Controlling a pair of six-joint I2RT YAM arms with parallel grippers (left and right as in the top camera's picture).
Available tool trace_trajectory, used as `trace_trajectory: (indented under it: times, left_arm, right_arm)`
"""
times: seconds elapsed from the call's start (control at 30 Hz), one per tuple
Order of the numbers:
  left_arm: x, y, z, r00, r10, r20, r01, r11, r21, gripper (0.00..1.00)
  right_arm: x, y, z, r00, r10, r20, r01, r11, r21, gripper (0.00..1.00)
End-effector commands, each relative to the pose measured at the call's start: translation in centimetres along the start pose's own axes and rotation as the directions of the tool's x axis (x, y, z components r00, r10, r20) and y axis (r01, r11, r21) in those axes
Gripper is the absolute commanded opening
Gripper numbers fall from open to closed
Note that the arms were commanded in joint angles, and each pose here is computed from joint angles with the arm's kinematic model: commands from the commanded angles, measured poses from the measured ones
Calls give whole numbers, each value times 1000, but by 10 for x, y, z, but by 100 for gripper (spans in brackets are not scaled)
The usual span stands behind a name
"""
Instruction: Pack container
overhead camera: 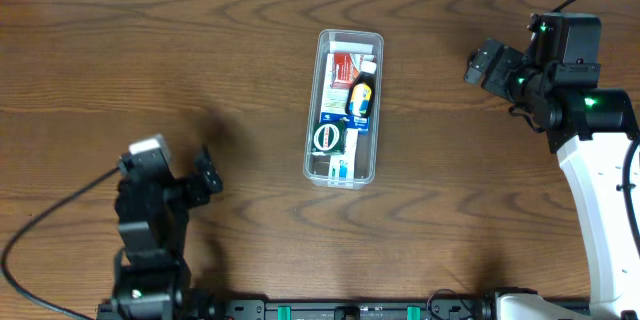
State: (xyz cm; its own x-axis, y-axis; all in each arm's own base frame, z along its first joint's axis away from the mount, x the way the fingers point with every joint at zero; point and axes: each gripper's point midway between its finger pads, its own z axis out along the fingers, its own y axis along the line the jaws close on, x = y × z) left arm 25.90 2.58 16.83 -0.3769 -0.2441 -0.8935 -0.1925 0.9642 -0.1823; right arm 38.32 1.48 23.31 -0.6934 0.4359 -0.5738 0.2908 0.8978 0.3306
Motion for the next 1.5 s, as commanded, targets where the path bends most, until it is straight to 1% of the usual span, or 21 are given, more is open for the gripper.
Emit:
trace_trajectory:
  times: [0.0,0.17,0.43,0.7,1.47]
  left_arm:
    - [15,-2,0,999,12,46,-14,999,41,98]
    - [31,2,-3,994,9,109,-15,998,54,98]
    - [34,3,-14,982,5,186,-18,997,68,98]
    - [48,4,-9,989,9,145,-19,997,69,98]
    - [49,3,-9,990,9,141,-20,997,72,98]
  right_arm:
    - [-2,0,0,1000,1,5,-1,1000,1,99]
    - [-2,0,0,1000,1,5,-1,1000,1,99]
    - [-2,0,0,1000,1,5,-1,1000,1,99]
    - [-2,0,0,1000,0,5,0,1000,1,99]
    - [-2,0,0,1000,0,5,0,1000,1,99]
